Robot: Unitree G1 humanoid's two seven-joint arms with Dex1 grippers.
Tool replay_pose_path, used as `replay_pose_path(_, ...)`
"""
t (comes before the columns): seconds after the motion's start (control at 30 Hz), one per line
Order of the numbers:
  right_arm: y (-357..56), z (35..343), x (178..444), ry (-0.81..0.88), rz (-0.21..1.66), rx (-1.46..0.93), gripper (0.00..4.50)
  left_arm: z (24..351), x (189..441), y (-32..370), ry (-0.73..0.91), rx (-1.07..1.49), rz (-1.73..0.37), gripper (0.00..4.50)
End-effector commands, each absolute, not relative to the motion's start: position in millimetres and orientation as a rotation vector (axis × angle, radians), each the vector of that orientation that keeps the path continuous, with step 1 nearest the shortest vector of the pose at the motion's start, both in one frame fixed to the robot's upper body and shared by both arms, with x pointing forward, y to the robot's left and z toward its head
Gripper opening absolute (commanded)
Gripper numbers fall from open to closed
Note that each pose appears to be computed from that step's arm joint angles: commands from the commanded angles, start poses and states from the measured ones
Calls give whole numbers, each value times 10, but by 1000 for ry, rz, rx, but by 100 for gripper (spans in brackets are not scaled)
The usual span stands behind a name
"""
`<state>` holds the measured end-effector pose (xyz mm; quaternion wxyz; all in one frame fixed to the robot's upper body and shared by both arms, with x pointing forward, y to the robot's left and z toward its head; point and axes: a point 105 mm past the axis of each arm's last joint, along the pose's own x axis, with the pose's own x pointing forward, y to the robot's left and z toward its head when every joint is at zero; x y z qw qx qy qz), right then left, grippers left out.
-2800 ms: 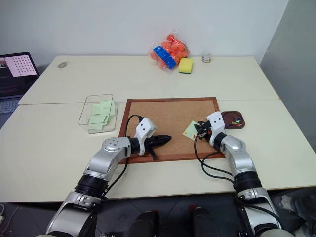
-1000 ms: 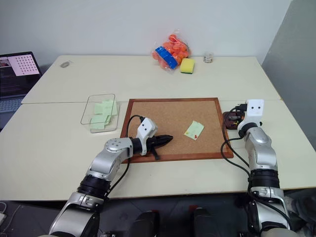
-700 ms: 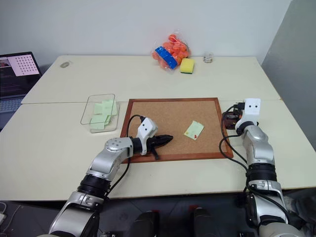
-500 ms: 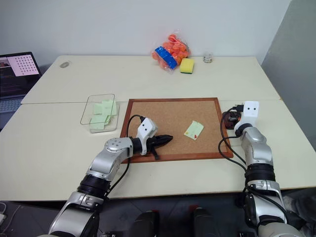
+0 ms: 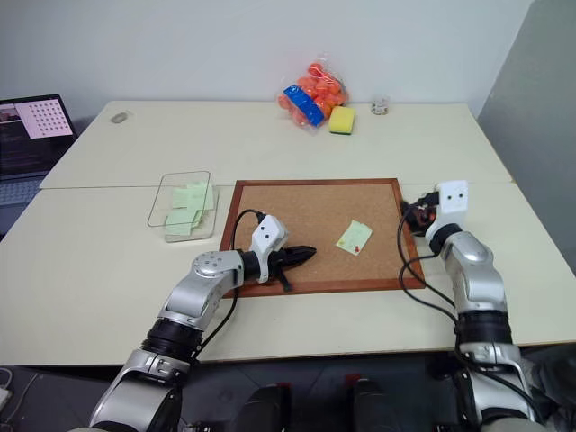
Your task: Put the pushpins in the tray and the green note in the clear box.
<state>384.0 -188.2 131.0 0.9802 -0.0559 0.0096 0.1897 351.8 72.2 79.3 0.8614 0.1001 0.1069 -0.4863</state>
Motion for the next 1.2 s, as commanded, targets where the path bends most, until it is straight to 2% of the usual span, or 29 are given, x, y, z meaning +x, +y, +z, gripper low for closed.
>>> replay_pose_path(0.03,-1455,1444,3510,-38,668,-105,397,674,3468,704,273,210,-1029,0)
replay_pose_path(0.13,-1253,1403,3331,-30,788,-82,397,674,3466,715,274,211,-1028,0)
replay_pose_path(0.23,-1119,1305,3272,-8,833,-95,397,675,3468,711,275,212,-1030,0)
replay_pose_path(0.3,-1058,1208,3274,9,846,-146,397,675,3469,706,275,213,-1031,0)
replay_pose_path(0.63,-1062,936,3465,86,782,-99,397,674,3455,706,277,220,-1036,0)
replay_pose_path(0.77,-1056,927,3470,85,785,-88,332,666,3441,721,279,222,-1034,0)
replay_pose_path(1.2,-1074,925,3481,84,770,-101,62,664,3440,692,277,223,-1038,0)
